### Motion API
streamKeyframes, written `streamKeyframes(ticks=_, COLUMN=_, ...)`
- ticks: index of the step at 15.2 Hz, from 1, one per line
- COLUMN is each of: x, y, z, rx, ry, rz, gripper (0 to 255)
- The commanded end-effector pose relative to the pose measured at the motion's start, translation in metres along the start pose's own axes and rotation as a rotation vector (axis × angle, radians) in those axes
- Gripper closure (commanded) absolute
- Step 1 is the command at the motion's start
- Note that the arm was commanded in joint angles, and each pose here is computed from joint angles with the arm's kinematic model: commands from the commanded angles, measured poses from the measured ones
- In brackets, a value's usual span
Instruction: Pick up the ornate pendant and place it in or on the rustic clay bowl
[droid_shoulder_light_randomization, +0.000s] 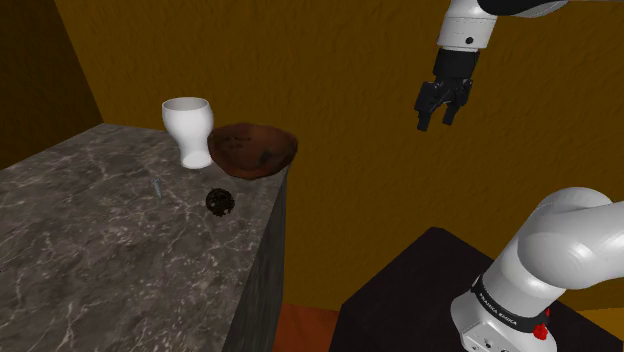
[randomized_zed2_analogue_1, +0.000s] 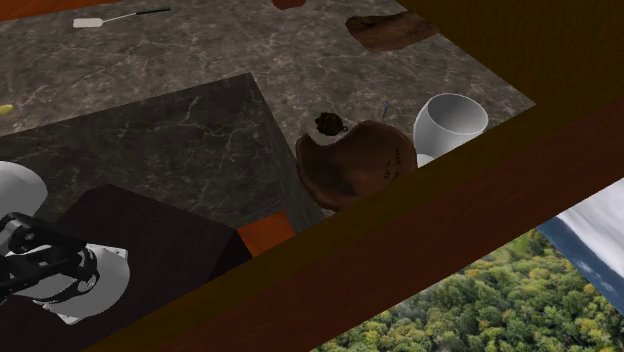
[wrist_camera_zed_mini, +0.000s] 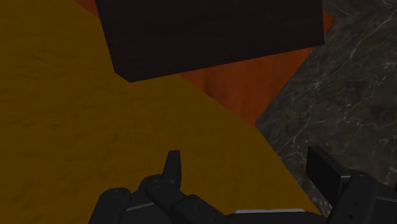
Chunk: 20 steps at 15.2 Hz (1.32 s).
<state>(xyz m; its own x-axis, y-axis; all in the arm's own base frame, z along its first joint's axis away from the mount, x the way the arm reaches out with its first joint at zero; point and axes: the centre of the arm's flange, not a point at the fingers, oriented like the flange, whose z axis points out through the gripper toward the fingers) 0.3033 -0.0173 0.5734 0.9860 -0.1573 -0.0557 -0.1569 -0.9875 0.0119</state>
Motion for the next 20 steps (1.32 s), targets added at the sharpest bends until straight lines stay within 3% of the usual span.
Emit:
streamKeyframes(ticks=1, x=0.0, y=0.0, z=0.0, rx=0.0, ry=0.0, rz=0.0, gripper=0)
streamKeyframes(ticks=20, x=0.046, y=-0.244, z=0.038, rx=0.004, ry=-0.036, rz=-0.005, gripper=0)
